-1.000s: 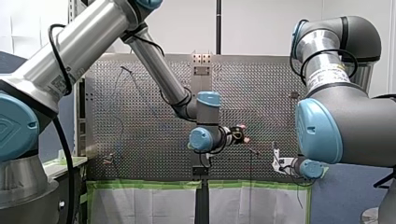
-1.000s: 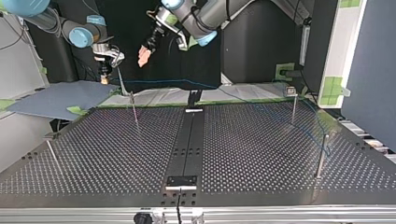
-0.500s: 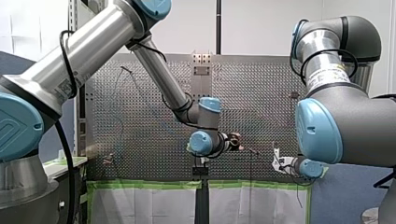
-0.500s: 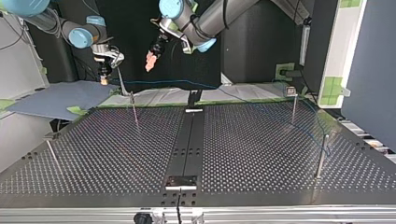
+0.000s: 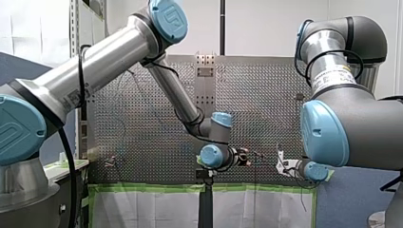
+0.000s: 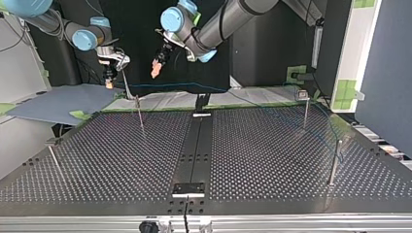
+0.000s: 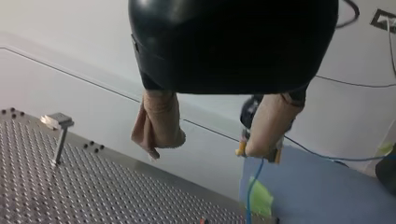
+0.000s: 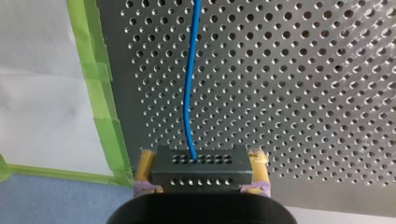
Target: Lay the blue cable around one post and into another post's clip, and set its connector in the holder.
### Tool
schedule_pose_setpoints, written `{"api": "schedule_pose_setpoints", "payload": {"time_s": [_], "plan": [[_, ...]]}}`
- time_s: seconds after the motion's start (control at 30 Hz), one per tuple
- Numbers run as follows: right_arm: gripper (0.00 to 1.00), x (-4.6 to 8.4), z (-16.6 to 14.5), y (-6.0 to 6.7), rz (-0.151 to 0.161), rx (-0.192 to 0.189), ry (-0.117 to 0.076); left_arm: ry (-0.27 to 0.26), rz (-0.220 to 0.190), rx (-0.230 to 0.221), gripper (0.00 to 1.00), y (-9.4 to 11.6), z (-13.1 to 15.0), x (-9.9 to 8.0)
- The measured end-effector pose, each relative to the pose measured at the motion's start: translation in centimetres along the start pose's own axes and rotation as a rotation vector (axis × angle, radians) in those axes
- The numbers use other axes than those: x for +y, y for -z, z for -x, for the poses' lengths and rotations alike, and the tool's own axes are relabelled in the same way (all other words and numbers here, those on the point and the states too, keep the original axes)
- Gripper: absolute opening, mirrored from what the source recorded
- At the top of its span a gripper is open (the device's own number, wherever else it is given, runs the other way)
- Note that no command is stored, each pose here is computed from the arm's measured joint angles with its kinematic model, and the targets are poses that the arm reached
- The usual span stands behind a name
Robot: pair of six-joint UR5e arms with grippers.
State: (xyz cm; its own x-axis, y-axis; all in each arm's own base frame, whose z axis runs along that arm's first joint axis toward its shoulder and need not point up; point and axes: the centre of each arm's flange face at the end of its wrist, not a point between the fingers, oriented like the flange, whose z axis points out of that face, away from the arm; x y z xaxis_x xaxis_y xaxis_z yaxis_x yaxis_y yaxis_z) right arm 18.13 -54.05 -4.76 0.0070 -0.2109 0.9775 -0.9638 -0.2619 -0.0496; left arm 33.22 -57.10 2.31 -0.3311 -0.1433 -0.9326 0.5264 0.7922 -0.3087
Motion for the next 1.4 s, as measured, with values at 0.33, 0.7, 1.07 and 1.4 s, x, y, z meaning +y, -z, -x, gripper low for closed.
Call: {"api": "schedule_pose_setpoints", "payload": {"time_s": [0.33, 0.7, 1.07, 1.4], "plan": [[0.0, -0.4, -0.1, -0.1, -0.008, -0.003, 0.004, -0.036, 0.056, 0.06, 1.0, -2.3, -2.8, 1.5], [0.0, -1.1, -0.1, -0.1, -0.02, -0.001, 0.005, -0.047, 0.115, 0.034, 1.0, -5.8, -4.2, 3.0], [0.0, -1.1, -0.3, -0.4, -0.021, 0.006, -0.009, -0.148, 0.088, 0.047, 1.0, -5.5, -4.2, 0.7], [0.0, -1.2, -0.2, -0.3, -0.023, -0.001, -0.008, -0.122, 0.157, -0.01, 1.0, -6.6, -2.8, 1.7]]}}
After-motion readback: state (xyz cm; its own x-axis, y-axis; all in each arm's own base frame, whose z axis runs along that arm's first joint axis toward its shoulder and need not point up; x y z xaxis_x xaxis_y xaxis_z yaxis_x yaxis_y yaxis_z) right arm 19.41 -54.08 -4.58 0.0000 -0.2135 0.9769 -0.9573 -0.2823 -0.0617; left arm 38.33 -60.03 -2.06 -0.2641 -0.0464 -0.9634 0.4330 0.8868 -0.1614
